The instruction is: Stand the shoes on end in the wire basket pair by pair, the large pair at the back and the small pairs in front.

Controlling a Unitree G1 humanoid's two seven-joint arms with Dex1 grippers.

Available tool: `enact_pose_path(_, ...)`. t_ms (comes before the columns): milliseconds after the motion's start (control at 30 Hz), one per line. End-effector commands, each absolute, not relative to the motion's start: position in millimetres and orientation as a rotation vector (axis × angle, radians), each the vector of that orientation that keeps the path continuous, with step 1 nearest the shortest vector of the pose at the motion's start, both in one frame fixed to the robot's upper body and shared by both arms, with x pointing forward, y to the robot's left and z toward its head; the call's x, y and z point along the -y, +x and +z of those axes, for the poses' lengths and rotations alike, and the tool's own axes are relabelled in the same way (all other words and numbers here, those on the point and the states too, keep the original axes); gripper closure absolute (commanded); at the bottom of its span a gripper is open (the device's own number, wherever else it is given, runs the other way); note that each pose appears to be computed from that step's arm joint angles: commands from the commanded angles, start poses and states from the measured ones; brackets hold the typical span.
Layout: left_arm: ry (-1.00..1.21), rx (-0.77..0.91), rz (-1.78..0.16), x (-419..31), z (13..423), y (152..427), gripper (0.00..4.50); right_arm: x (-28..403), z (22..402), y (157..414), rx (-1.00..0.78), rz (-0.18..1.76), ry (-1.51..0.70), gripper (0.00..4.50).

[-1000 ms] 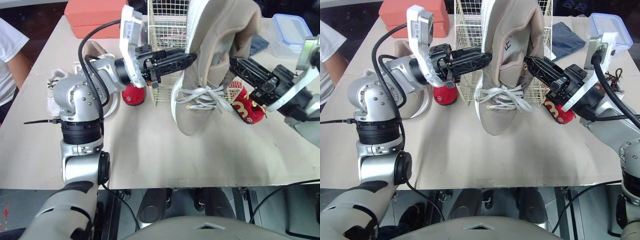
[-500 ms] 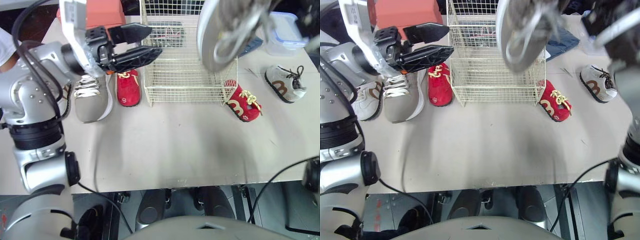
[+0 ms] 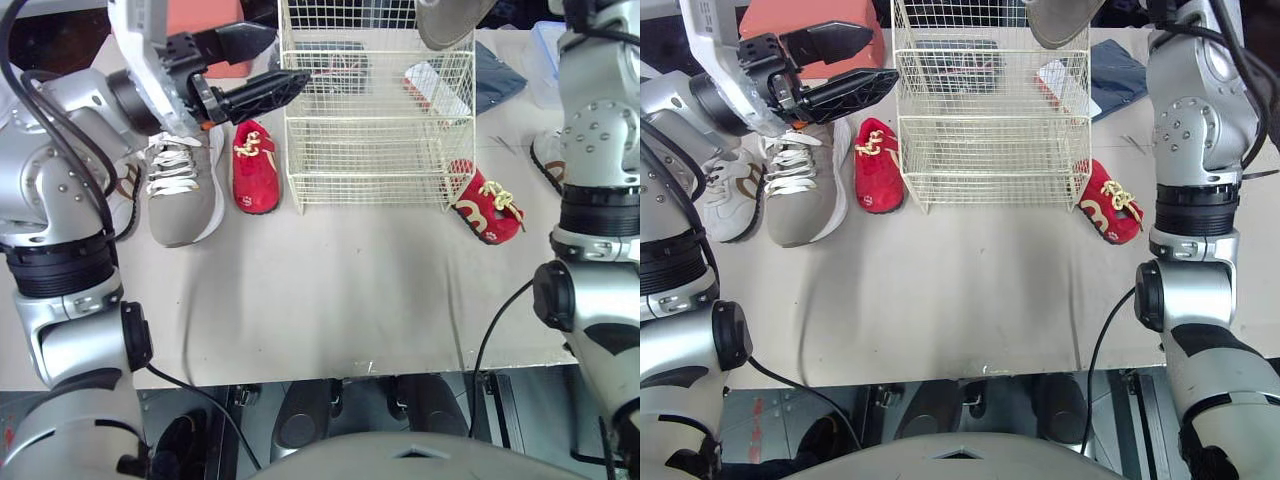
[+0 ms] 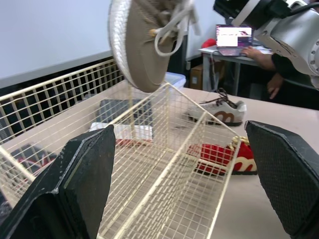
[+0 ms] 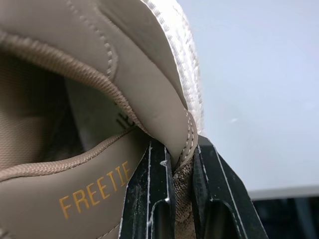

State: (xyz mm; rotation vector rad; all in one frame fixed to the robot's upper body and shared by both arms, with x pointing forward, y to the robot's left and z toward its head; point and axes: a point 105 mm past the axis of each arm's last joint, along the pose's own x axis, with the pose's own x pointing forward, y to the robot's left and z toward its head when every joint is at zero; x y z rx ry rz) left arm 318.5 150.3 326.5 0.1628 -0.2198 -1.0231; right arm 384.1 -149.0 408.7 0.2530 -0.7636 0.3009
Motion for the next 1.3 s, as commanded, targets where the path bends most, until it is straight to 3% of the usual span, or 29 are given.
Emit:
enact_pose_path(33,0.213,0.283,-1.021,-149.6,342.9,305.6,0.02,150.7,420.5,379.1,0.849,0.279,0.184,4.5)
enact_pose_path(400,0.204,0.256,-1.013,-149.6,339.7,305.3,0.02,136.3,421.8,384.9,0.889,0.283,0.15,4.5)
enact_pose_path(767,0.216,0.232,-1.019,-148.3,334.8,304.6,0.02,116.0,352.5,385.0,0.625,0.228,-0.032,4.5)
enact_pose_path(967,0.221,0.221,-1.023,-147.1,330.8,306.3,0.02,127.8,314.9,401.9,0.418,0.156,0.005,4.5)
enact_pose_path(1300,0.222,0.216,-1.029,-145.2,326.6,306.9,0.02,128.8,297.7,416.3,0.296,0.179,-0.023,4.5)
